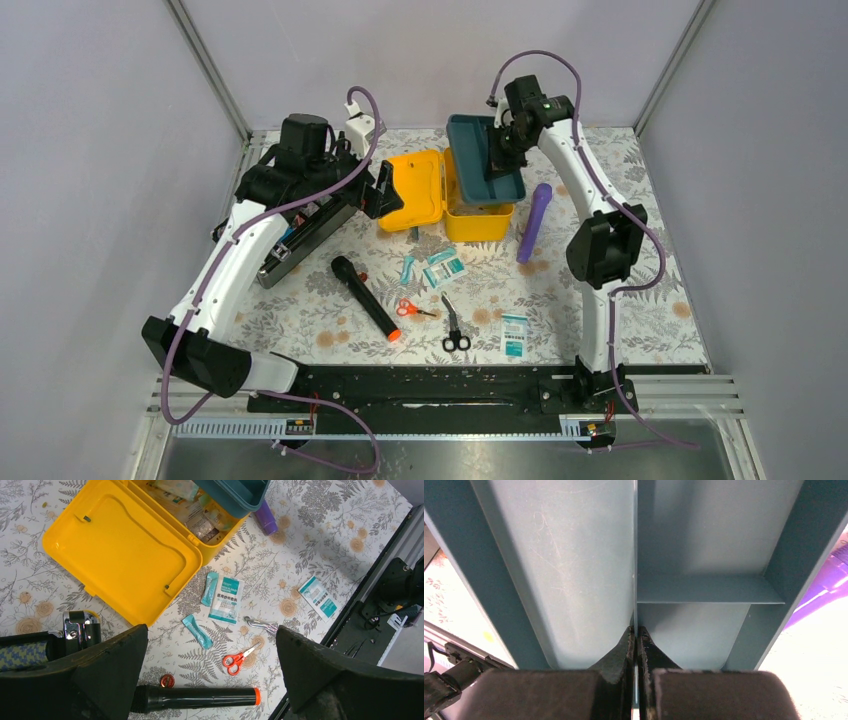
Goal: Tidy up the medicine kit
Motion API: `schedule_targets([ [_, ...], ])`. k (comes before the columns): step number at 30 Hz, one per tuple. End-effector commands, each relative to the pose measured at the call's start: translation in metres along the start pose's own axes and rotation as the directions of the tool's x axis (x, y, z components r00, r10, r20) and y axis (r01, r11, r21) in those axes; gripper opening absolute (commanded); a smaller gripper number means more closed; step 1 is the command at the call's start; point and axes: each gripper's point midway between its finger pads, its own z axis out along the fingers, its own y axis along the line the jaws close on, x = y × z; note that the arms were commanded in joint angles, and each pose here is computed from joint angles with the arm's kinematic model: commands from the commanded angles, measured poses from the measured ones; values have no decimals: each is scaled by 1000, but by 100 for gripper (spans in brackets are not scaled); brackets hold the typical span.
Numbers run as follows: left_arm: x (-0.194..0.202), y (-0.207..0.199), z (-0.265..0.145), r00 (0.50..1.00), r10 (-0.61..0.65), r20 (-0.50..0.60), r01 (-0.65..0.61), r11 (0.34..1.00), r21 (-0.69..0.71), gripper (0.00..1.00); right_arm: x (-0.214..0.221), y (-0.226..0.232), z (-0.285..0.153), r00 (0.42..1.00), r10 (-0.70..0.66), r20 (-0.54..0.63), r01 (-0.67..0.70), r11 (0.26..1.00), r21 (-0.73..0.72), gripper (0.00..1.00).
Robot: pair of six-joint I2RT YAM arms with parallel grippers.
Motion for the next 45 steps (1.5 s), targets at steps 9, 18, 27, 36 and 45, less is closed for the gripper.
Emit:
schedule_targets([
  [9,-14,3,-10,998,30,58,-29,999,-21,99,5,18,16,997,75,-17,-74,996,48,0],
  [18,-12,4,-11,998,25,57,-24,999,-27,99,11,16,30,996,75,-38,-71,993,94,0],
  [27,-13,6,-12,998,20,61,-19,999,-30,99,31,0,41,990,120,-77,-102,975,198,0],
  [36,-13,8,-15,998,20,66,-17,999,-36,99,27,-6,47,991,117,-64,-99,968,231,8],
  [45,-10,15,-14,998,10,60,-6,997,-73,99,12,14,27,995,98,-14,-95,985,145,32],
])
